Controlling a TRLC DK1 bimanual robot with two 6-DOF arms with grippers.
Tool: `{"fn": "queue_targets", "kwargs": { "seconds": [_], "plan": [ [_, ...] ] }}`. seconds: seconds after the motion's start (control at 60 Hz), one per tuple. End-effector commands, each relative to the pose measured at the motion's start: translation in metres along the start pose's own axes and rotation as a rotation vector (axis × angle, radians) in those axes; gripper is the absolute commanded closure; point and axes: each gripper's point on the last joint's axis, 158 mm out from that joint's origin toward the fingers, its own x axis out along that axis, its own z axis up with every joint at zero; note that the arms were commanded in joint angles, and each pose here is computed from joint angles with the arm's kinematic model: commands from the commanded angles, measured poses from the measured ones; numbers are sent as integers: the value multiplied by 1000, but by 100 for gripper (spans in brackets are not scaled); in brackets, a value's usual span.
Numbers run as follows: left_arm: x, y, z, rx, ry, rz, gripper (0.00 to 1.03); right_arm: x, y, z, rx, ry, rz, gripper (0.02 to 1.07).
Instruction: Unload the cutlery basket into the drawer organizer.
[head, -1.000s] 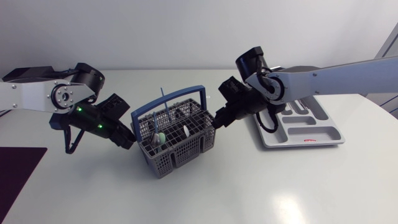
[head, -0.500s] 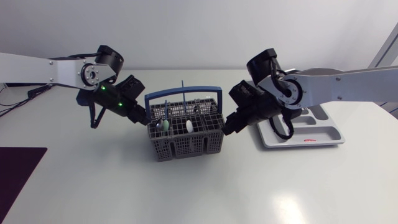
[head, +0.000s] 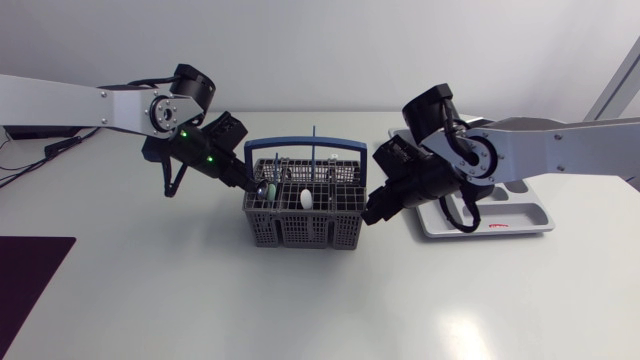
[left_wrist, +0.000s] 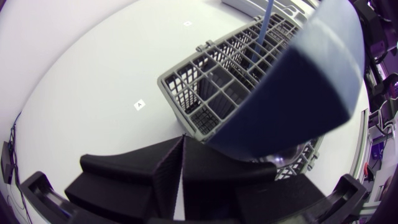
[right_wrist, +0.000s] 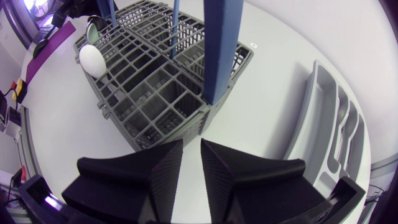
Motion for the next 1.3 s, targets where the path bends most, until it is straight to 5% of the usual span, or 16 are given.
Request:
{"fn": "queue_targets", "kwargs": {
  "seconds": [0.0, 0.567, 0.683, 0.8, 0.933, 1.283],
  "plan": [
    [4, -30, -16, 5, 27, -84, 81, 3, 1, 16, 11, -45, 17, 79],
    [-24, -43, -30, 8, 8, -74, 81, 6, -15, 11, 33, -40, -36, 78],
    [-42, -30, -31, 13, -27, -37, 77, -11, -24, 1, 22, -51, -83, 54],
    [-67, -17, -28, 23, -71, 11, 50, -28, -34, -4, 1, -74, -118, 17],
    [-94, -13, -26, 58, -108, 49, 21, -45, -42, -6, -9, -102, -147, 11],
    [-118, -45, -17, 135, -174, -9, 14, -57, -38, -9, -17, -117, -144, 9]
  ]
}}
